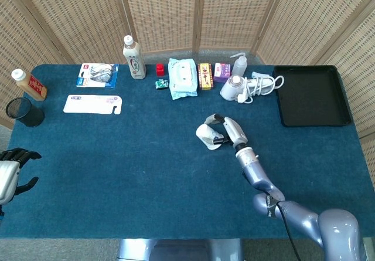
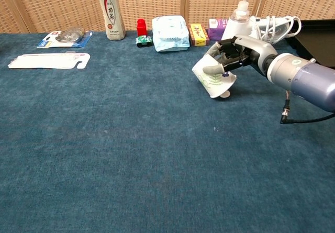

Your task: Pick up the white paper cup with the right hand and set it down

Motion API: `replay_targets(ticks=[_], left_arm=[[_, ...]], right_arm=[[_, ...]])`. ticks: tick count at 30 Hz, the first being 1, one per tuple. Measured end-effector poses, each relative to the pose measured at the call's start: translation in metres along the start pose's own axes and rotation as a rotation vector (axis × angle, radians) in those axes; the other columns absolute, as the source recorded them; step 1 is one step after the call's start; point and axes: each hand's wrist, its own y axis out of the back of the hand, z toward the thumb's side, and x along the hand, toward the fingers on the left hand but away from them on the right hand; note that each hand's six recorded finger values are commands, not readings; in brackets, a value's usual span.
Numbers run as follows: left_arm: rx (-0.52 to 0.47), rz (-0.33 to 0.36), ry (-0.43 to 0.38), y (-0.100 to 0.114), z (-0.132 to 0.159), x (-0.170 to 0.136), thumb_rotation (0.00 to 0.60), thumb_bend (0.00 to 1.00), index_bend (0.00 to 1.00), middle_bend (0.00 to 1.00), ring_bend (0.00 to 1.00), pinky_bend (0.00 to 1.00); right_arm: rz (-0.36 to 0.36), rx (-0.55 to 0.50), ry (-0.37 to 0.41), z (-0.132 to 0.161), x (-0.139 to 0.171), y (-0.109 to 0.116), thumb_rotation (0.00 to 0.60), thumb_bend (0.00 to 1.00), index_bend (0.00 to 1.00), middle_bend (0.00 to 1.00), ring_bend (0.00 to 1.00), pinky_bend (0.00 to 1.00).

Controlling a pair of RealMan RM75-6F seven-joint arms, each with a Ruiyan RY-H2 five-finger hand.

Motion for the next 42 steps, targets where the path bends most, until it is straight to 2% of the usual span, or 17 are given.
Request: replay_targets(ticks=[7,12,15,25,34,42], left_arm=[[-0.006,0.007,-0.012,0.001,0.003,0.001,0.600,0.20,0.37,0.41,0.27,0.26],[-0.008,0.008,-0.025,0.001,0.007,0.002,0.600,0.20,0.37,0.41,0.27,0.26],[-0.011,0.013,-0.026,0.002,0.008,0.002,0.600,0.20,0.37,0.41,0.27,0.26],[-0.022,0.007,-0.034,-0.002,0.010,0.003,0.600,0.20,0.37,0.41,0.27,0.26],[-0.021,0.009,-0.030,-0.003,0.008,0.002,0.600,0.21,0.37,0.41,0.27,0.26],[-0.018,0.006,-0.028,-0.004,0.007,-0.001,0.600,0.20,0.37,0.41,0.27,0.26]], right_arm=[[-0.033,0.038,0.004,-0.009,0.007,0.021,0.494,0.28,0.19,0.24,0.27,0.12],[-0.038,0.060,0.003,-0.015,0.015,0.029,0.408,0.29,0.13,0.22,0.26,0.11],[-0.040,0.072,0.013,-0.015,0.021,0.033,0.384,0.29,0.12,0.22,0.26,0.11],[-0.033,0.139,0.052,-0.006,0.042,0.047,0.385,0.29,0.11,0.22,0.26,0.11],[-0.041,0.209,0.057,0.001,0.049,0.055,0.387,0.29,0.11,0.22,0.26,0.12],[-0.090,0.273,0.066,0.007,0.057,0.071,0.387,0.29,0.21,0.25,0.26,0.14]])
